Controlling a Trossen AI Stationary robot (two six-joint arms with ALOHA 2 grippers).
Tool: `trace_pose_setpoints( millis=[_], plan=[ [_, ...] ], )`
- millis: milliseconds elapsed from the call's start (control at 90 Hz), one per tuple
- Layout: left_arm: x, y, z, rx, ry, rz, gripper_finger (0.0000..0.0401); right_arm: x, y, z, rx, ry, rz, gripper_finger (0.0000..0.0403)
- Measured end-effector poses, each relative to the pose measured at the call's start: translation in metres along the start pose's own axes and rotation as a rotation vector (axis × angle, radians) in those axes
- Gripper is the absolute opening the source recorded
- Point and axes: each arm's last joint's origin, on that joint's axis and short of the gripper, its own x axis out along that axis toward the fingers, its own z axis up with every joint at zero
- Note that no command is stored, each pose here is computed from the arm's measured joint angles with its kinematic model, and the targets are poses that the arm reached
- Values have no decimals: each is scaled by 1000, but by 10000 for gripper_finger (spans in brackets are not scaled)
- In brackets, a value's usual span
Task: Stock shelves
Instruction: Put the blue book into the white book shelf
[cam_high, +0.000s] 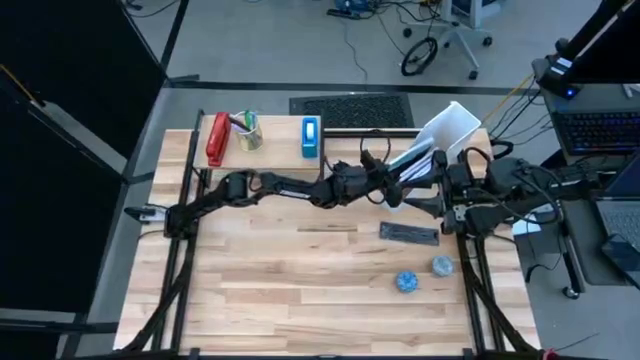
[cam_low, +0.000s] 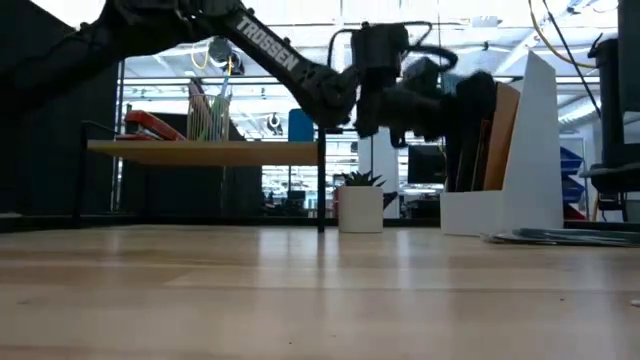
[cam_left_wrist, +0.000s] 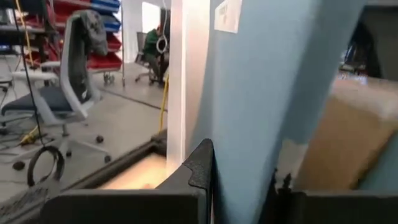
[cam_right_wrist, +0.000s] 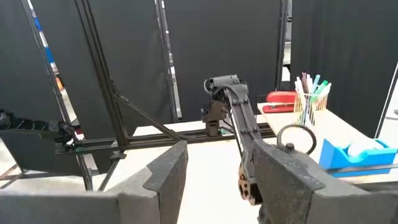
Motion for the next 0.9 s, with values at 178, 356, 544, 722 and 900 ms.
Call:
trace_pose_setpoints(
  millis=[178, 356, 544, 722, 900],
  plan=[
    [-1, -3, -12, 29, 93, 1, 13, 0, 0, -1, 8, 8, -1, 164],
    [-1, -3, -13, 32, 103, -2, 18, 0, 0, -1, 9, 8, -1, 164],
    [-2, -4, -12, 32, 106, -13, 71, 0, 0, -1, 8, 11, -1, 164],
    [-2, -8, 0, 27, 85, -30, 144, 0, 0, -1, 9, 11, -1, 164],
    [0, -11, 38, 86, -3, -44, 204, 0, 0, -2, 7, 16, -2, 164]
  ],
)
